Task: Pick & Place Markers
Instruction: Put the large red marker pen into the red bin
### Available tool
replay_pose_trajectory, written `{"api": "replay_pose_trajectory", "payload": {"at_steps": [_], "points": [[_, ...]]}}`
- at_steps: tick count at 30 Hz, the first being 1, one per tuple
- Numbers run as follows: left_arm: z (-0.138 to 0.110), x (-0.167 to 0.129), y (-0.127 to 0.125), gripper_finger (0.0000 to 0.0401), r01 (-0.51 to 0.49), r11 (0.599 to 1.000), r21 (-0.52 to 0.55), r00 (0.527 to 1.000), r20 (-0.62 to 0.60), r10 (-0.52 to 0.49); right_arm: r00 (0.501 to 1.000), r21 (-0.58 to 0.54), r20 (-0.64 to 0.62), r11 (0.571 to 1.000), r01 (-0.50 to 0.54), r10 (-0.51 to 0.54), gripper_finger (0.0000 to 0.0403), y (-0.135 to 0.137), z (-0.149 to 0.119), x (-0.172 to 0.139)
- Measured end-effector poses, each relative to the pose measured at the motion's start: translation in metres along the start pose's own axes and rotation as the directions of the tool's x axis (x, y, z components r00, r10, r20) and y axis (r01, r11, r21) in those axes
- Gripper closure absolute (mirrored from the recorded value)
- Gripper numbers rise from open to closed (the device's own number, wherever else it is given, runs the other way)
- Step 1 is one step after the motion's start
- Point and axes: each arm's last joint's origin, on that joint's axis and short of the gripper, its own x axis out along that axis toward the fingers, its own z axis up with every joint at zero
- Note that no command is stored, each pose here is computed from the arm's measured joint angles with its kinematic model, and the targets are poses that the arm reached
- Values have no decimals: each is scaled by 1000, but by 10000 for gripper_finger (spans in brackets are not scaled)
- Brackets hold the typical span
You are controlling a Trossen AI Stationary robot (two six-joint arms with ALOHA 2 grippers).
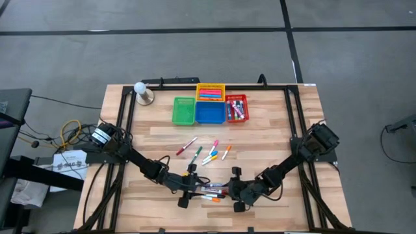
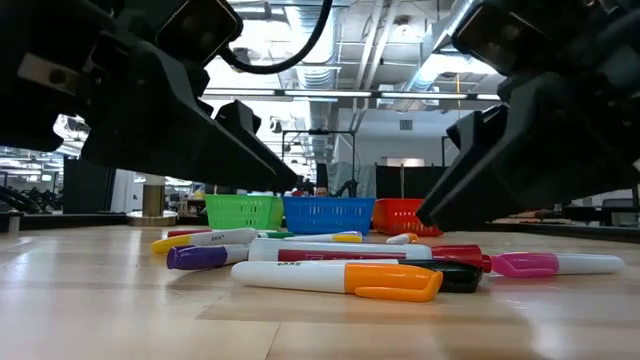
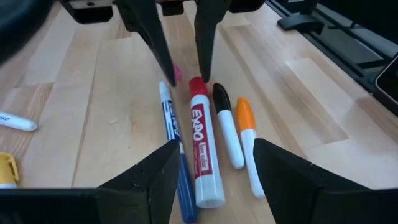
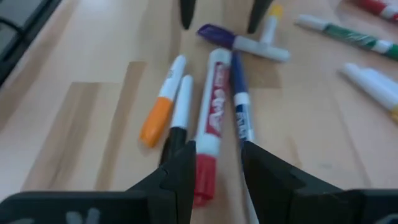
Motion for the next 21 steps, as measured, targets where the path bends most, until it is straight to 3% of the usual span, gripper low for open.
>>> {"api": "replay_pose_trajectory", "payload": {"at_steps": [4, 21], "points": [[0, 0, 0, 196, 1, 1000, -1, 1000, 1, -1, 998, 0, -19, 999, -53, 53, 285, 2, -1, 0], [0, 0, 0, 196, 0, 1000, -4, 1000, 1, 0, 997, 10, -69, 999, -46, 46, 285, -1, -6, 2]]}}
